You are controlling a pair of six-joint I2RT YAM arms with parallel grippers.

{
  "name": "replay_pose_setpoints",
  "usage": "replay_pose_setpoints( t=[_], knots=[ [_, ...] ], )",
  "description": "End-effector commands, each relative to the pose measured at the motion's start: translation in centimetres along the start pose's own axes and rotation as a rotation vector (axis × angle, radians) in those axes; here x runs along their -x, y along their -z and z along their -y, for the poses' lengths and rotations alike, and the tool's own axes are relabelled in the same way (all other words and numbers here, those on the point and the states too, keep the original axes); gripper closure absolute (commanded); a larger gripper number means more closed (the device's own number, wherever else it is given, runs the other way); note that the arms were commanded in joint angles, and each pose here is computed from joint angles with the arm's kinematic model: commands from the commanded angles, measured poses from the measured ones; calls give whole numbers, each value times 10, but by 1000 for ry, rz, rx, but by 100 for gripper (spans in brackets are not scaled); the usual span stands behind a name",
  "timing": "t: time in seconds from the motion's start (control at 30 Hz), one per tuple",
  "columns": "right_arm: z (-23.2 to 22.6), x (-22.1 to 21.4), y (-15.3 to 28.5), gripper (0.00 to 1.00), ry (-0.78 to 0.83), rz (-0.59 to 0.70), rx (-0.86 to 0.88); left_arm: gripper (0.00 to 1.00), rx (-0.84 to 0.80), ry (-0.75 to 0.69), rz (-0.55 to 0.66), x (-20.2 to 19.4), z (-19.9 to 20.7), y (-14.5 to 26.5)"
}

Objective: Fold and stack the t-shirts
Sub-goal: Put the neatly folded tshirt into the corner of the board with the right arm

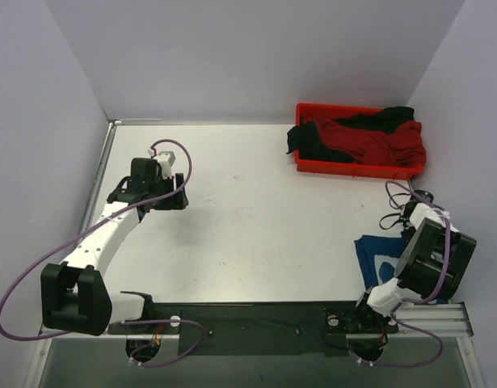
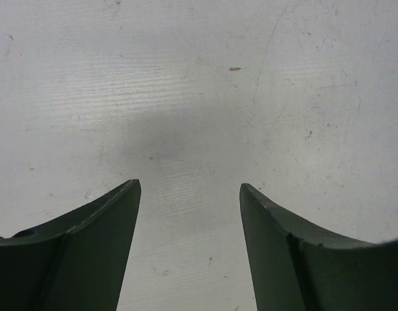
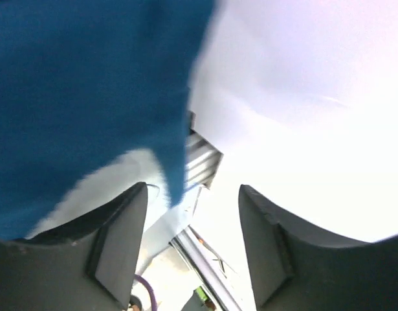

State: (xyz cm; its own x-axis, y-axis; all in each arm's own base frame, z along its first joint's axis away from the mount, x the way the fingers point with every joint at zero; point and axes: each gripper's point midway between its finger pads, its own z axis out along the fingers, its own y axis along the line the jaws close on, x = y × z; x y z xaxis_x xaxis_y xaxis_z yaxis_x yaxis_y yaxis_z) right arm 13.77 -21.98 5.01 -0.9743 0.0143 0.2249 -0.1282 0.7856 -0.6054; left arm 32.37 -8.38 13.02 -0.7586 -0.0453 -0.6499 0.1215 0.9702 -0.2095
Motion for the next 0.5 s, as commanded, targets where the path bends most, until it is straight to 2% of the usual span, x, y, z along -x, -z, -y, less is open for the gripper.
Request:
replay_pose_setpoints(
  t=[0.0,0.13,0.2,0.27,0.33,0.37,0.4,0.43,0.47],
  knots=[
    [62,-3,17,44,-250,-21,-164,27,-12,-21,79,25,3,9],
    [89,16,47,44,-438,126,-189,28,-22,-19,77,25,4,9],
    [90,36,71,44,-500,266,-140,28,-27,-23,71,24,5,8],
    [72,72,109,44,-445,471,-56,28,-24,-29,59,21,3,8],
    [45,99,145,43,-386,671,74,28,-29,-50,53,19,3,8],
    [25,111,167,44,-349,791,197,27,-38,-57,50,18,4,9],
    [6,118,182,44,-332,855,270,28,-42,-66,45,17,4,9],
    [-6,127,210,43,-324,992,364,27,-58,-77,42,16,7,10],
    [-35,132,228,42,-283,1061,493,27,-63,-98,37,14,6,10]
  ],
)
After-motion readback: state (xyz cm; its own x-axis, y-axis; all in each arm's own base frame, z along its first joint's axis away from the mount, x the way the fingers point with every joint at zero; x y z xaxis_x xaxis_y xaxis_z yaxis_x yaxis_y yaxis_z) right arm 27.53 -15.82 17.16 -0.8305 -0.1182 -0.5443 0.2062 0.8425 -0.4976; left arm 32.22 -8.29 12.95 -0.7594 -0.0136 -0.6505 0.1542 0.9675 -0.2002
